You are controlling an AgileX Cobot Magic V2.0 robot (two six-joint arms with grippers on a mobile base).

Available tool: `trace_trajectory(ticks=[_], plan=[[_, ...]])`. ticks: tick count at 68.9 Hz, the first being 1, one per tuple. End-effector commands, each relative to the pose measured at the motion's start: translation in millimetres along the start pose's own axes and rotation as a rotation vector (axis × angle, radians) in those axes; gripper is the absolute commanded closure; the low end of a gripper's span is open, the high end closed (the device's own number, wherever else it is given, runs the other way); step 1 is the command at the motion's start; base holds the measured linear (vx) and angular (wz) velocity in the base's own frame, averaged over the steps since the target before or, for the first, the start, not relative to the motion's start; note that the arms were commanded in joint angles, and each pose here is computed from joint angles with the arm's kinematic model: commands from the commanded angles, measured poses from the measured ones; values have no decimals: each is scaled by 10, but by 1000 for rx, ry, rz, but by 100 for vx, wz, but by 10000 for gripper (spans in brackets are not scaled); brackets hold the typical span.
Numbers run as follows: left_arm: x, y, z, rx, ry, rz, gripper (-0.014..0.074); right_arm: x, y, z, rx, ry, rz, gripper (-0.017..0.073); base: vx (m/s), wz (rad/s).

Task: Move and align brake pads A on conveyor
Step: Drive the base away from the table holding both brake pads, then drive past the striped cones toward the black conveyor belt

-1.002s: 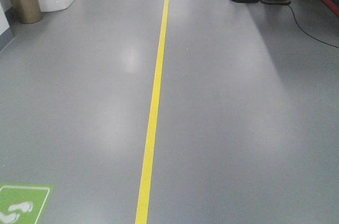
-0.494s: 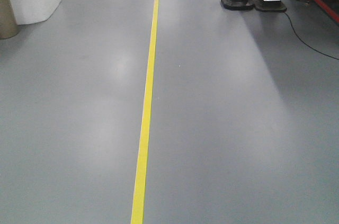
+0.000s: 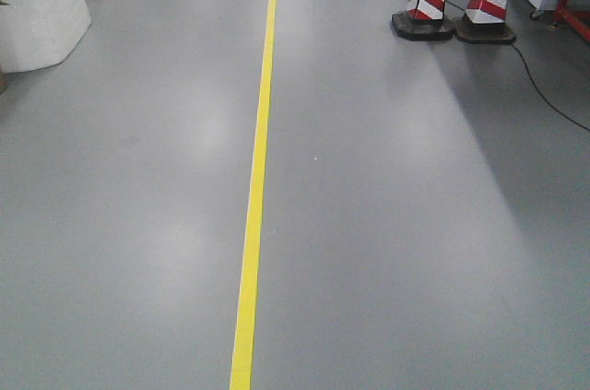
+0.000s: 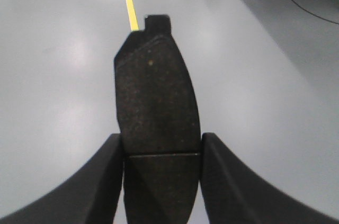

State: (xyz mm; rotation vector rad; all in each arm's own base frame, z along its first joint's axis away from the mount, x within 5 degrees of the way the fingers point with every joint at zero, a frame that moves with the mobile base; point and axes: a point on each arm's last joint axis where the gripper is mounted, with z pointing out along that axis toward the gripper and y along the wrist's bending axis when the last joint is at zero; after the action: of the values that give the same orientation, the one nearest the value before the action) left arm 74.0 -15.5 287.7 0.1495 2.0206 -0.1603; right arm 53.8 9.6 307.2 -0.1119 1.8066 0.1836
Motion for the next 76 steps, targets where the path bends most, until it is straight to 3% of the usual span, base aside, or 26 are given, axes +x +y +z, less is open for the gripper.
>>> trace_trajectory(ticks=[1,76], plan=[[-165,-7,-35,5,-110,-11,600,-165,9,-24,-4,-109,-11,570,70,-7],[-165,-7,-35,5,-110,-11,600,-165,9,-24,-4,-109,-11,570,74,-5]])
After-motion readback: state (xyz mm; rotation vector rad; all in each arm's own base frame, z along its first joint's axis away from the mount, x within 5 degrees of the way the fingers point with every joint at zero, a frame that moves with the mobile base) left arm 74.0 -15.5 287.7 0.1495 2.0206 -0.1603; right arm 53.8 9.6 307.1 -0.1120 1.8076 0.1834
